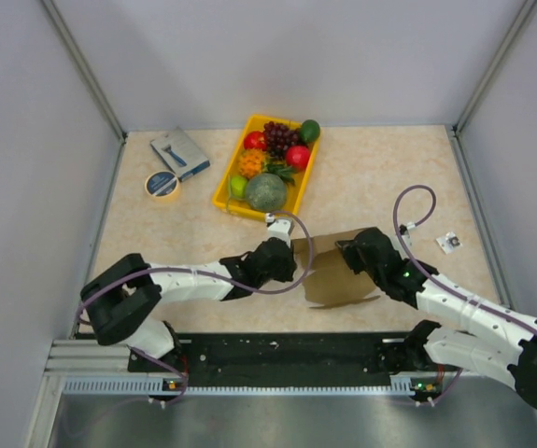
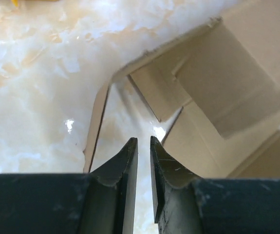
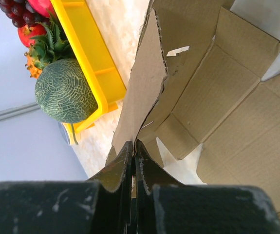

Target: Fold the paper box

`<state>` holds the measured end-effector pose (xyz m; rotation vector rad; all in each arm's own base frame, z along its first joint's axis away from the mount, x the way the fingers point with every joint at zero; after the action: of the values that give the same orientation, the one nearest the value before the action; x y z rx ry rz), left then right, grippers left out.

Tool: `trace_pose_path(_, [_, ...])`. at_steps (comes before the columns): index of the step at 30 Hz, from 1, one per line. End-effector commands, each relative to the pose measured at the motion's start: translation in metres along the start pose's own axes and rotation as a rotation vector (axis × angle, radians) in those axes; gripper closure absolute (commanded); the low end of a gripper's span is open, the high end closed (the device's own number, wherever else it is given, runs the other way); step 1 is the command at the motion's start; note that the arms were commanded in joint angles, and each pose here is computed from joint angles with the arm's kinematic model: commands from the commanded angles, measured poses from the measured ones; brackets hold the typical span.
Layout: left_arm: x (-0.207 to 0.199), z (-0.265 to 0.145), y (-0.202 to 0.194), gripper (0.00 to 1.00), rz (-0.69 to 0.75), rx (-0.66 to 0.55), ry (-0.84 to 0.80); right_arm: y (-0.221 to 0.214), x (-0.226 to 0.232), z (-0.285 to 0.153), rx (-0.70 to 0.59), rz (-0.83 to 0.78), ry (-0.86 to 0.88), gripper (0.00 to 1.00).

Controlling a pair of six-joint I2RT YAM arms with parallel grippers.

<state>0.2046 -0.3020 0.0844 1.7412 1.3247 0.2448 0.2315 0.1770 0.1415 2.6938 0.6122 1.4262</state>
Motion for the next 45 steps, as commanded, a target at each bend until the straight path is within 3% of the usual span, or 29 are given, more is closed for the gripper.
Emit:
trace_pose_path(1, [-0.004,0.026,0.015,0.81,-0.098,-0.031,0.1,0.004,0.0,-0.001,-0.017,-0.04,-0.029,1.0])
trace_pose_path(7, [-0.004,0.051,0.014,0.9,-0.048,0.016,0.191,0.004,-0.002,-0.001,-0.021,-0.032,-0.035,1.0])
trace_pose_path(13, [-0.007,0.048,0.019,0.94,-0.083,0.002,0.199,0.005,-0.005,0.001,-0.028,-0.037,-0.049,1.0])
trace_pose_path(19, [-0.005,0.029,0.007,0.82,-0.154,-0.011,0.192,0.005,-0.004,0.001,-0.029,-0.046,-0.049,1.0])
trace_pose_path(28, [-0.003,0.046,-0.005,0.85,-0.148,0.013,0.212,0.005,-0.001,0.0,-0.031,-0.049,-0.044,1.0])
trace_pose_path(39, [-0.039,0.056,0.035,0.87,-0.096,-0.098,0.063,0.011,-0.007,0.002,-0.071,-0.172,-0.082,1.0])
trace_pose_path(45, [-0.055,0.059,0.032,0.84,-0.071,-0.103,-0.066,0.013,-0.015,0.004,-0.084,-0.186,-0.102,1.0])
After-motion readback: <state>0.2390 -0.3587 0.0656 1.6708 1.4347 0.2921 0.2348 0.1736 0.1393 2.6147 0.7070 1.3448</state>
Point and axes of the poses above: each gripper's point midway between its finger pads, its own z axis out along the fingers, its own x axis along the line the jaws close on, y = z × x, the point moved 3 cm from there along -z, back along the fingers, and after that the axes turned 1 degree about -z, right-handed, at the moved point
